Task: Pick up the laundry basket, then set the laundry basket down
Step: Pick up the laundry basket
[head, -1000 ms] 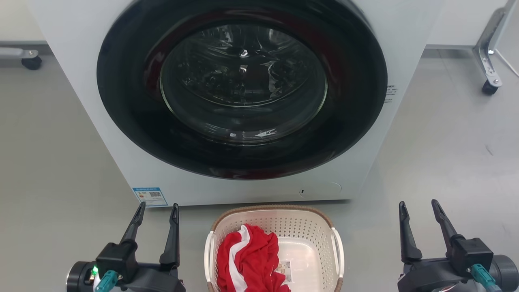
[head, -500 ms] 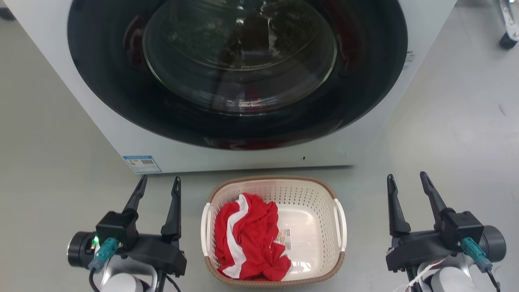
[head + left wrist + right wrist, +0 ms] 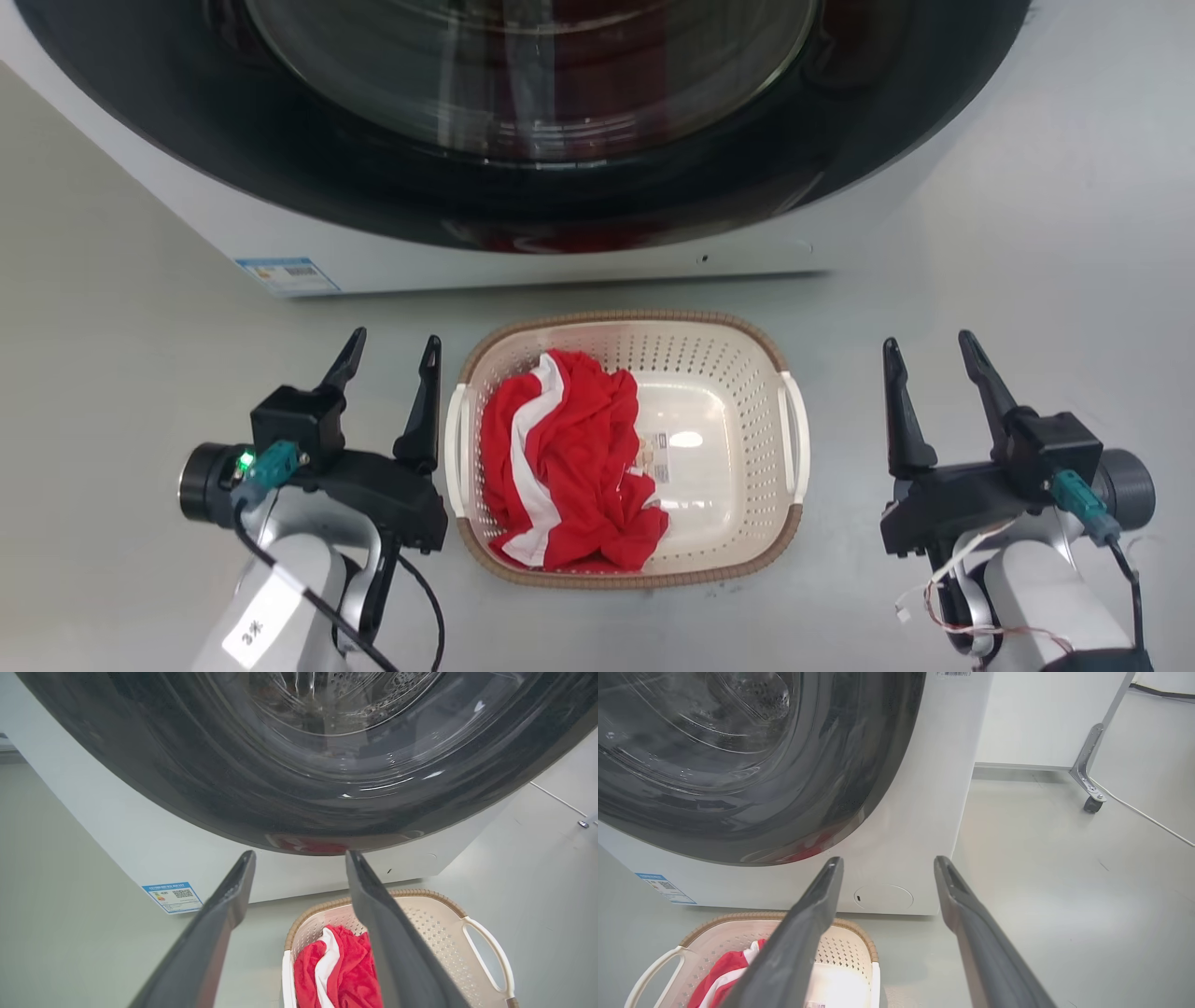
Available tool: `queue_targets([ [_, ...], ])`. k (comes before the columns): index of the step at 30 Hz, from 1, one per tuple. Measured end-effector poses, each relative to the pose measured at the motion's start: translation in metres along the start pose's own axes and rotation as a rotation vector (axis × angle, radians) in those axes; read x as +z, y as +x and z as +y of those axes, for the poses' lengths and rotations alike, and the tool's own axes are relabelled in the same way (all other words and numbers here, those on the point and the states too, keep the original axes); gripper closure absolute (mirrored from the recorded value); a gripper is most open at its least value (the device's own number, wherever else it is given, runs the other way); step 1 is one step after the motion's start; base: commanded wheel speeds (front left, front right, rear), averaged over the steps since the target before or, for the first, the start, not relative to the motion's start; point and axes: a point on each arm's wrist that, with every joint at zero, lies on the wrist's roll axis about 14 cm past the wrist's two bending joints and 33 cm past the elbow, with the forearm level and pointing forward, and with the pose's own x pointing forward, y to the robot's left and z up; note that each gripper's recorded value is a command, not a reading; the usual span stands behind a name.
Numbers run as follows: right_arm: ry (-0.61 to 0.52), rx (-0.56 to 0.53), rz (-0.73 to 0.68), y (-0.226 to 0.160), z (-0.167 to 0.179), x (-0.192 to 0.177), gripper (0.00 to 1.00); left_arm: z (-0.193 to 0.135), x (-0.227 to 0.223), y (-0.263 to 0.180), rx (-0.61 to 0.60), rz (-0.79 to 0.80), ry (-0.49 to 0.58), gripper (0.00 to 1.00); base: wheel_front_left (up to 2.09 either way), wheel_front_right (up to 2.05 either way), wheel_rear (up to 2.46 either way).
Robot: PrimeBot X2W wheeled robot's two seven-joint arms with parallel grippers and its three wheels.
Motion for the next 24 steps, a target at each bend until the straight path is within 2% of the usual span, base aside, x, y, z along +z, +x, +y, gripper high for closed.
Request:
queue_targets([
  [13, -0.011, 0.056, 0.142, 0.057, 0.008, -0.058, 0.0, 0.018, -0.067, 0.056, -0.009, 0.219, -0.034, 0.0, 0.0, 0.0, 0.0],
  [24, -0.025, 0.096, 0.27, 0.083, 0.013, -0.12, 0.0, 0.024, -0.132, 0.084, -0.039, 0.393, -0.055, 0.0, 0.0, 0.0, 0.0],
])
